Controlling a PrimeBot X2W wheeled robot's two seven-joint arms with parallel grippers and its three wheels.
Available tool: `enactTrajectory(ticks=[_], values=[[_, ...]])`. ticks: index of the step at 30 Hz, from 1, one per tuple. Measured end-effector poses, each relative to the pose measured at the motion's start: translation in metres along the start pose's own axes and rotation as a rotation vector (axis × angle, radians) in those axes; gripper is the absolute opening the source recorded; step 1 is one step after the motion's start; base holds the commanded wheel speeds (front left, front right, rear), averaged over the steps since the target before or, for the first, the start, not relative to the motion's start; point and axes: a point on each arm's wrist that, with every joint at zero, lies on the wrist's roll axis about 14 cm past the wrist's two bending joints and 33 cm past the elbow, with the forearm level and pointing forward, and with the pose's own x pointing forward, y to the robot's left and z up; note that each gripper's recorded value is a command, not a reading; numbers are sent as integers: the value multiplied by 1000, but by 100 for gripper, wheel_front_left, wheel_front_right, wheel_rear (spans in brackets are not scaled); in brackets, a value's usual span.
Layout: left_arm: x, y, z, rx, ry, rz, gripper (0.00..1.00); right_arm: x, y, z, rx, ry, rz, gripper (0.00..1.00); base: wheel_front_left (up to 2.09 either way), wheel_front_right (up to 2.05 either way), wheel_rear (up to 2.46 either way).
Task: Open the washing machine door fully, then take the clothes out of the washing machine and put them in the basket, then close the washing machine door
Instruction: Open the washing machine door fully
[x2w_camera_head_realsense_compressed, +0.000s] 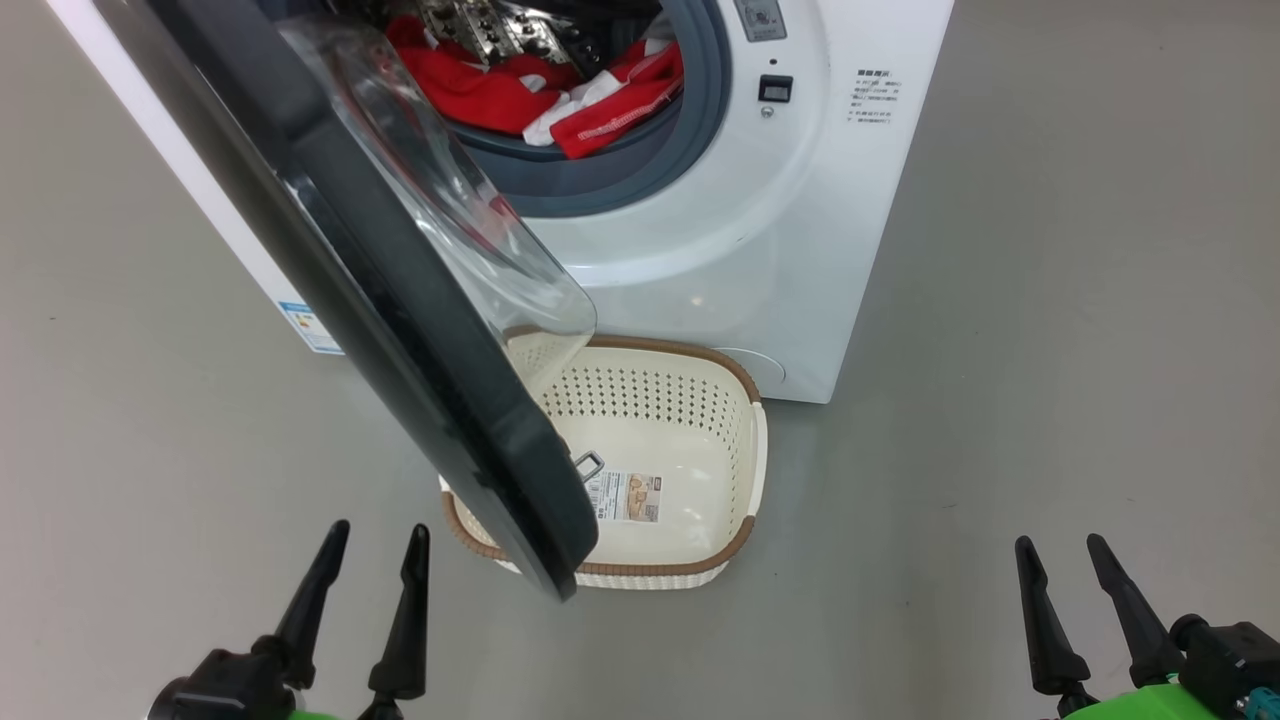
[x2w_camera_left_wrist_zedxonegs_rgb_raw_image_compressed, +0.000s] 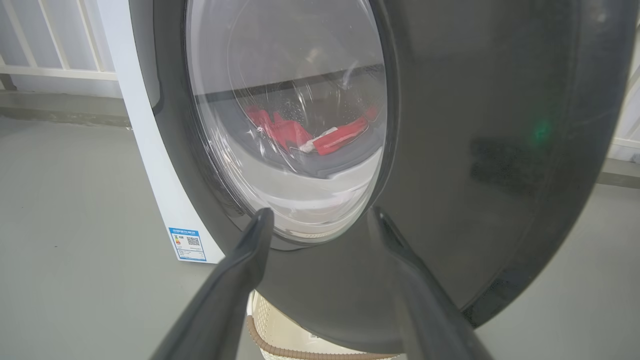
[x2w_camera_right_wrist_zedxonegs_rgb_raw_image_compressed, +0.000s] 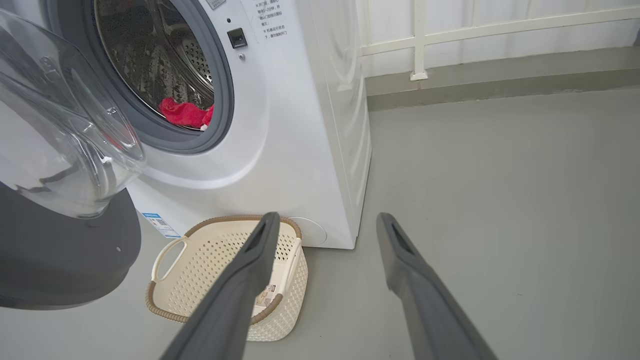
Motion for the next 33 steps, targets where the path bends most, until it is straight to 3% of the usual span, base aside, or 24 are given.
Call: enactTrajectory(ticks=[18,19,20,21,22,33], values=[[-1,-1,1,-1,-3,-2,100,3,8,11,40,-39,13,100,0,0,0],[-1,-1,1,-1,-3,-2,100,5,14,12,53,-45,29,91,0,0,0],[-2,0,1,-2,-2,-1,100,8,20,16,69,-55,45,50,0,0,0],[-2,0,0,-2,0,1,100,12,27,19,80,-66,65,28,0,0,0],[-3,0,0,-2,0,2,100,15,33,24,92,-81,82,0,0,0,0],[-10,7,3,0,-7,23,100,53,123,82,290,-204,354,0,0,0,0]])
